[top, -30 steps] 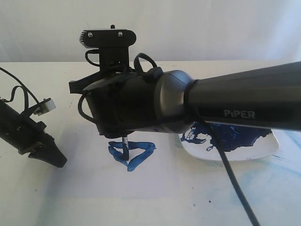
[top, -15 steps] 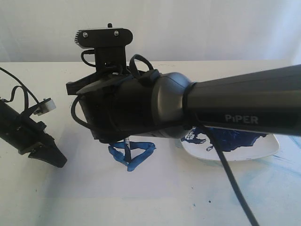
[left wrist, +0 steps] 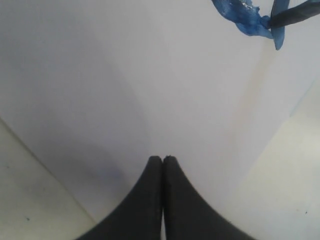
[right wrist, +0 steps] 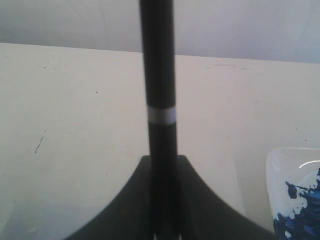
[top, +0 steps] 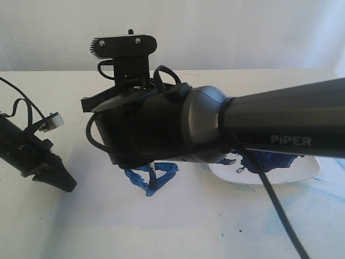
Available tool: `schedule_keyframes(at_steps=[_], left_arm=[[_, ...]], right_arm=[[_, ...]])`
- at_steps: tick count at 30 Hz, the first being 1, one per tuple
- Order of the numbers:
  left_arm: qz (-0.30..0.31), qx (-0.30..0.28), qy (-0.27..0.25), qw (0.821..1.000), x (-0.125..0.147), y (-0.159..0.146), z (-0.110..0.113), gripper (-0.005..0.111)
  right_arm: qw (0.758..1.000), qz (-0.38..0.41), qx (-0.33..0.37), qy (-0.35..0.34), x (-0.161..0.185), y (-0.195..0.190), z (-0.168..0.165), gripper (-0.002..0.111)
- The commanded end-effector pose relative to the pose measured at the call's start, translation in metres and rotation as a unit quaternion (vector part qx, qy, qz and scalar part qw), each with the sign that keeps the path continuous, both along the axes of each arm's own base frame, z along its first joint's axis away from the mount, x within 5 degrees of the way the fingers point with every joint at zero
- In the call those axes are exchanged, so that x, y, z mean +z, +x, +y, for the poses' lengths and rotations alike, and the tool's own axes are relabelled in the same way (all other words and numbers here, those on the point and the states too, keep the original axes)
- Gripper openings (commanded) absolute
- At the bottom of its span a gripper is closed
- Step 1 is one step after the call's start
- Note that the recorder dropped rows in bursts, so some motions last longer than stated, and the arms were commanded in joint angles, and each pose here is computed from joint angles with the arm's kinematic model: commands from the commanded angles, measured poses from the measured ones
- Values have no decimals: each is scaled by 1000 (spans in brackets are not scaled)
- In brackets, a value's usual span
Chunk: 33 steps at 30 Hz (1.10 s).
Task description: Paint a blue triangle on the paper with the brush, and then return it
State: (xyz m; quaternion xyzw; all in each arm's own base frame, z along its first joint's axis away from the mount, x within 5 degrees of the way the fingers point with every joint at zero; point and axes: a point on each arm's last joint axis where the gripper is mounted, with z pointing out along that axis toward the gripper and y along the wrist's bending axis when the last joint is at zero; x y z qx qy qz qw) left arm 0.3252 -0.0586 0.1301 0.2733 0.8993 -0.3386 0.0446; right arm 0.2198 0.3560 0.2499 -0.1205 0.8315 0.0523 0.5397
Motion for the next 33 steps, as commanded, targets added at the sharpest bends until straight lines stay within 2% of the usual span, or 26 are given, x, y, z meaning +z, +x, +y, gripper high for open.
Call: schedule_keyframes(at_steps=[1, 10, 18, 22, 27, 29, 30, 33], left_arm=[[8, 1, -11, 1000, -1, -1, -1, 0], [8, 1, -11, 1000, -1, -1, -1, 0], [8, 1, -11, 1000, -1, -1, -1, 0], [8, 1, -11, 1000, -1, -1, -1, 0], [8, 1, -11, 1000, -1, -1, -1, 0], [8, 1, -11, 1000, -1, -1, -1, 0], [8, 1, -11, 1000, -1, -1, -1, 0], [8, 1, -11, 1000, -1, -1, -1, 0]], right_arm=[[1000, -7, 0, 1, 6, -1, -3, 0], [1000, -7, 11, 15, 14, -2, -2, 0], [997, -42, -15, 61, 66, -4, -27, 0], [995, -72, -21, 64, 103, 14, -62, 0], [984, -116, -90, 102, 150, 55, -143, 0], [980, -128, -97, 115, 160, 61, -162, 0], [979, -134, -94, 124, 166, 64, -171, 0], [972, -155, -16, 177, 183, 79, -198, 0]])
